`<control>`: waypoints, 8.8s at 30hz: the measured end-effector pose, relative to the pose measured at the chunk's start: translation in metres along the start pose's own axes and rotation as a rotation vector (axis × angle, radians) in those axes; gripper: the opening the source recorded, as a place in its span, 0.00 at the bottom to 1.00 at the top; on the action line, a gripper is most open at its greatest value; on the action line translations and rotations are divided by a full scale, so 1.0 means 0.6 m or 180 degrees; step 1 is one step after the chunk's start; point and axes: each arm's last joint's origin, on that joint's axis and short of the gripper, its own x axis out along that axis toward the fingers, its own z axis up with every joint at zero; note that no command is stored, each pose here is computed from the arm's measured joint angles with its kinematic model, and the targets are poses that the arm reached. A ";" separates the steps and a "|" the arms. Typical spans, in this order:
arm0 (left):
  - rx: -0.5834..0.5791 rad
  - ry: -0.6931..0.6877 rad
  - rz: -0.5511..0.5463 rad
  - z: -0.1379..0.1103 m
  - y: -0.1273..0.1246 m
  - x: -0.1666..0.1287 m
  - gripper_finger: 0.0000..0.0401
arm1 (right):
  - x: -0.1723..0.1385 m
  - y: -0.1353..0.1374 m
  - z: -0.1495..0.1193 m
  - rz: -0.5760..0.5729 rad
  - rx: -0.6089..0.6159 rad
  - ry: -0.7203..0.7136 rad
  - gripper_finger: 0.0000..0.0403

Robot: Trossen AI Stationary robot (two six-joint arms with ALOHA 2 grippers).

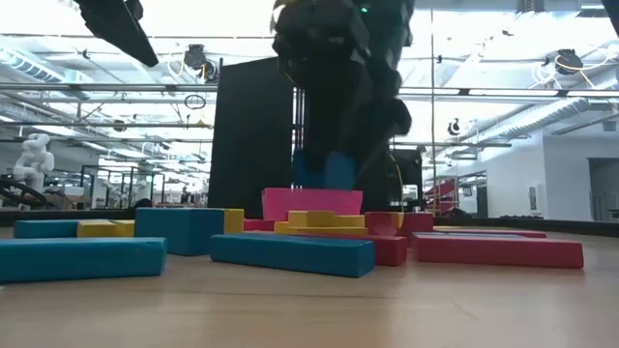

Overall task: Sort blocks
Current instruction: Put the blue block into the green bin

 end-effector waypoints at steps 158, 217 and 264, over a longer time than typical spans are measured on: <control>-0.1916 -0.0398 -0.0614 0.070 0.172 -0.051 0.37 | -0.301 -0.005 0.026 -0.0326 -0.0653 -0.0040 0.93; -0.0755 0.1211 -0.0393 -0.163 -0.077 -0.051 0.84 | -0.083 -0.075 -0.097 -0.0570 -0.0189 -0.0194 0.93; -0.1701 -0.0136 0.0131 -0.071 0.010 -0.041 0.84 | 0.082 -0.336 0.041 -0.0506 -0.2178 0.1122 0.26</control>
